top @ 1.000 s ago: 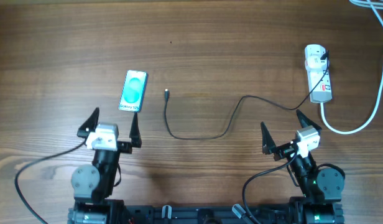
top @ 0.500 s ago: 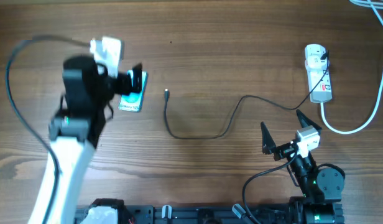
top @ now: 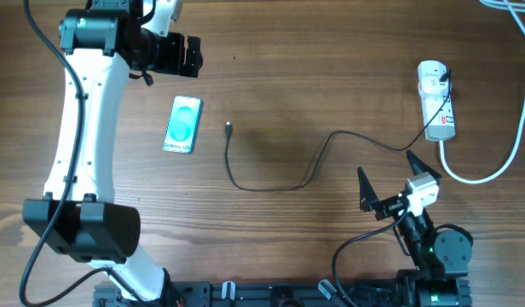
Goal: Plug charger to phone and switch on socket
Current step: 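Reach the left gripper to the Galaxy S25 phone and grasp it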
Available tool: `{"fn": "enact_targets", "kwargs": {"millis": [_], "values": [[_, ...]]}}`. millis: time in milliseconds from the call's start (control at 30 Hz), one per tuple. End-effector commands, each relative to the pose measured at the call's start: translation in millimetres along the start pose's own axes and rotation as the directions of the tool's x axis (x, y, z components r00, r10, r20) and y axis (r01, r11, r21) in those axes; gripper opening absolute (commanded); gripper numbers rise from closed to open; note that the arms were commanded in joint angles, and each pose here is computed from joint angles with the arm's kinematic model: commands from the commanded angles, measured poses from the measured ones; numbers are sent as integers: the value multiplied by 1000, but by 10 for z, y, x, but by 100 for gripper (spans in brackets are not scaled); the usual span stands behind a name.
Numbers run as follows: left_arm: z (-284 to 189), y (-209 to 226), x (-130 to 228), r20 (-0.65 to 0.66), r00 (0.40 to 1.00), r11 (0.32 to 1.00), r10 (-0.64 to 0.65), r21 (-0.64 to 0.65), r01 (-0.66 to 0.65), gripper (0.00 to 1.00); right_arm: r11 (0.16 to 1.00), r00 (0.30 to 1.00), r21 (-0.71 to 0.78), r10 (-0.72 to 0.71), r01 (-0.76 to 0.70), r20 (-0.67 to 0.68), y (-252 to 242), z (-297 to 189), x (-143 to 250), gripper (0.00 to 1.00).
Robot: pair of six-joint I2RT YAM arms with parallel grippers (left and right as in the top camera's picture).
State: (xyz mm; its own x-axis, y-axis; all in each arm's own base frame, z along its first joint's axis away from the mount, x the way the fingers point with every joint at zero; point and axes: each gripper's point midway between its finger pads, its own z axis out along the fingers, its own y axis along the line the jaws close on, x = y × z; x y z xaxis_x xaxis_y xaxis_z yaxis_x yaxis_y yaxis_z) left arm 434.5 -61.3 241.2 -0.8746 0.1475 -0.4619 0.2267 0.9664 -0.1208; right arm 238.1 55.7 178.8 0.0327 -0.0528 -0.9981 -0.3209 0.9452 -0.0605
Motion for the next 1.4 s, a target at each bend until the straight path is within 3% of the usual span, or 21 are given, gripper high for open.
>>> {"fn": "enact_targets", "kwargs": {"millis": [0,200,367,533,733,967,1367], "values": [[-32,69,-77,22,1000,1000,-6,-27,6,100,1000,1000,6,4,-4,7,-5,-2,-14,100],[459,436,399,-214,977,984,-5,-175,-33,100,1000,1000,6,4,-4,7,-5,-2,-14,100],[1098,479,900,-343,939,987,-5,-153,-51,100,1000,1000,6,4,-4,7,-5,-2,-14,100],[1533,531,1205,-343,939,986,29,-143,-83,100,1000,1000,6,4,-4,7,-5,-2,-14,100],[1714,572,1410,-352,936,984,25,-156,-85,100,1000,1000,6,4,-4,7,-5,-2,-14,100],[1863,590,1477,-357,933,984,-51,-178,-14,99,1000,1000,6,5,-5,7,-5,-2,-14,100],[1998,622,1413,-319,945,983,-67,-183,8,97,1000,1000,6,4,-4,7,-5,-2,-14,100]]}}
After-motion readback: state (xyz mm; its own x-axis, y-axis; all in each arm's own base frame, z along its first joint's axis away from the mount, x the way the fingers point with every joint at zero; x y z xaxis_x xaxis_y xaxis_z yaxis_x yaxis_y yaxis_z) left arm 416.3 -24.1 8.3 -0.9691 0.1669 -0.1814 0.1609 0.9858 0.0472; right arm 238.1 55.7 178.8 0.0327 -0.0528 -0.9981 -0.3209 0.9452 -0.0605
